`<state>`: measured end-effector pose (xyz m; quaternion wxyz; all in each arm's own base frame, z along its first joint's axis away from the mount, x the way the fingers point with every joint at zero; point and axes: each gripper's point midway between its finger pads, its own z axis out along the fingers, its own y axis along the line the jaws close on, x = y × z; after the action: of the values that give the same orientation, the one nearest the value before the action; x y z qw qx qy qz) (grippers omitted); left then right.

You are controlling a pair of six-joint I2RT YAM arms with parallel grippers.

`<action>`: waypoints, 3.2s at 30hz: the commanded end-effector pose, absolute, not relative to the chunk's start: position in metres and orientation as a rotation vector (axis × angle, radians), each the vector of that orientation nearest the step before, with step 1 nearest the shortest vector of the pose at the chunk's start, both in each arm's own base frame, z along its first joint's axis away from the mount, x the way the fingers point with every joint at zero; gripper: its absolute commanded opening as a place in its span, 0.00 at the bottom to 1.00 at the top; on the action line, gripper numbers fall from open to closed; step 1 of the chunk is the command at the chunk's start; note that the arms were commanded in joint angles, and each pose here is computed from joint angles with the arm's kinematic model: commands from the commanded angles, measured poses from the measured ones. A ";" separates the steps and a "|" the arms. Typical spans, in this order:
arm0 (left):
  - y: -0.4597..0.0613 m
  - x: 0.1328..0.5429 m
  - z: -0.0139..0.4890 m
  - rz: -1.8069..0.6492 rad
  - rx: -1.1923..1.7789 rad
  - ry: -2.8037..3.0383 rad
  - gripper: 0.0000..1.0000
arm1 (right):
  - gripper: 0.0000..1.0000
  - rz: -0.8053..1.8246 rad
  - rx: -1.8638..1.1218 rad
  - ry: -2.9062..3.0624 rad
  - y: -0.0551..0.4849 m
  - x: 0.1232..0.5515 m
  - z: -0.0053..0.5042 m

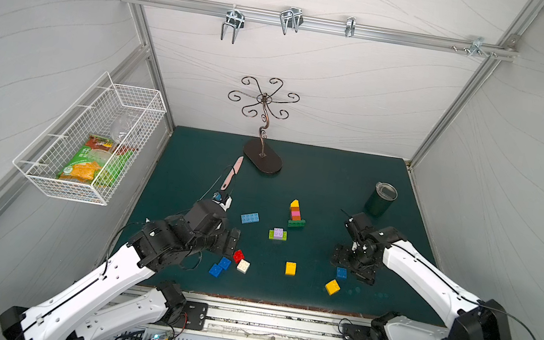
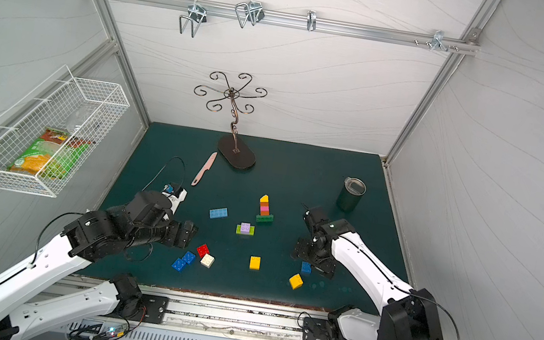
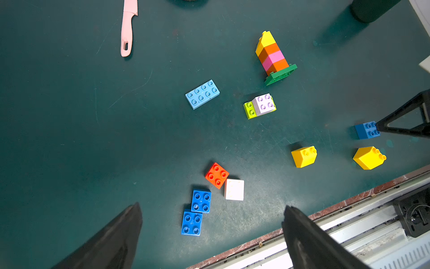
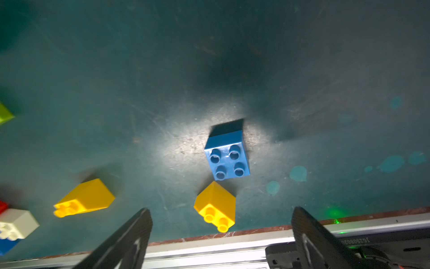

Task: Assemble the number 1 with lego
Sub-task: Pick up the lego brick from the center of the board, then assemble the lego brick with the lego brick.

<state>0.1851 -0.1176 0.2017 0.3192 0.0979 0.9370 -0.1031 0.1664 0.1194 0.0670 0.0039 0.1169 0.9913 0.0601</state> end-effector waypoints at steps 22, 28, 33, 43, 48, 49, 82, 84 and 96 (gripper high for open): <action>-0.125 0.191 0.211 -0.284 0.272 2.424 0.99 | 0.54 0.016 0.241 3.191 0.114 0.177 0.018; -0.127 0.192 0.208 -0.280 0.278 2.435 0.99 | 0.38 0.049 0.255 3.166 0.116 0.180 0.023; -0.128 0.192 0.207 -0.277 0.281 2.442 0.99 | 0.29 0.077 0.261 3.160 0.122 0.186 0.028; -0.128 0.193 0.207 -0.275 0.280 2.441 0.99 | 0.23 0.163 0.171 3.104 0.161 0.211 0.056; -0.126 0.192 0.209 -0.278 0.274 2.432 0.99 | 0.22 0.183 0.074 3.077 0.198 0.228 0.076; -0.126 0.192 0.210 -0.277 0.273 2.430 0.99 | 0.22 0.192 0.052 3.073 0.207 0.232 0.080; -0.119 0.186 0.227 -0.328 0.248 2.350 0.99 | 0.07 0.224 -0.224 3.153 0.344 0.256 0.067; -0.119 0.186 0.227 -0.331 0.247 2.345 0.99 | 0.07 0.227 -0.231 3.161 0.346 0.254 0.065; -0.117 0.185 0.230 -0.338 0.243 2.333 1.00 | 0.07 0.181 -0.278 3.205 0.350 0.248 0.050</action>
<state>0.1791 -0.1142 0.2163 0.3499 0.0984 0.9238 -0.1200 0.2564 0.3527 0.0591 -0.0176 -0.0772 0.9940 0.0748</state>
